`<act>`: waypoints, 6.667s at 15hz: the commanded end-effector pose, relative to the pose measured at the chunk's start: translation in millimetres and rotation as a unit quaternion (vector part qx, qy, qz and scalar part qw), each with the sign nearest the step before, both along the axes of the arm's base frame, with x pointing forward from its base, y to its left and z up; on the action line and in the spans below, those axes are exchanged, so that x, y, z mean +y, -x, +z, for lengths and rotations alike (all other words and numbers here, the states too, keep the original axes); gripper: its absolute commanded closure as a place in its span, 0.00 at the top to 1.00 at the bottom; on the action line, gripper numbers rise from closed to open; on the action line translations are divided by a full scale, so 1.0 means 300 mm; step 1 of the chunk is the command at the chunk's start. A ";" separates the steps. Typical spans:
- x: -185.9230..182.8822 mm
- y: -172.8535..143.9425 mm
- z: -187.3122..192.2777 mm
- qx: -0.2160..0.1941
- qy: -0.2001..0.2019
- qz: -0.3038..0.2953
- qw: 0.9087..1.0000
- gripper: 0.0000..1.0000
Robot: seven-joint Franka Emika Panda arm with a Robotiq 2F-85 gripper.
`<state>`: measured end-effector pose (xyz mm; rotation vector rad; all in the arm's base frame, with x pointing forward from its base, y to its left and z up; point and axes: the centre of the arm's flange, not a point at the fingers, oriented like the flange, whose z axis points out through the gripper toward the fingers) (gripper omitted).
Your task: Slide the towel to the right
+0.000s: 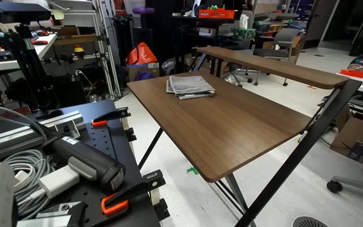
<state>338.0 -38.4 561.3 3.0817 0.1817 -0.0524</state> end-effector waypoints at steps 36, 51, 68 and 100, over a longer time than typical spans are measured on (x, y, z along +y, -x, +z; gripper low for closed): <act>0.106 -0.213 -0.135 0.010 -0.001 -0.040 0.999 1.00; 0.749 -0.755 -0.939 0.096 0.034 -0.069 0.992 1.00; 1.072 -1.133 -1.323 0.028 0.058 -0.159 0.985 1.00; 0.195 -1.228 -1.367 0.037 0.135 -0.416 0.899 1.00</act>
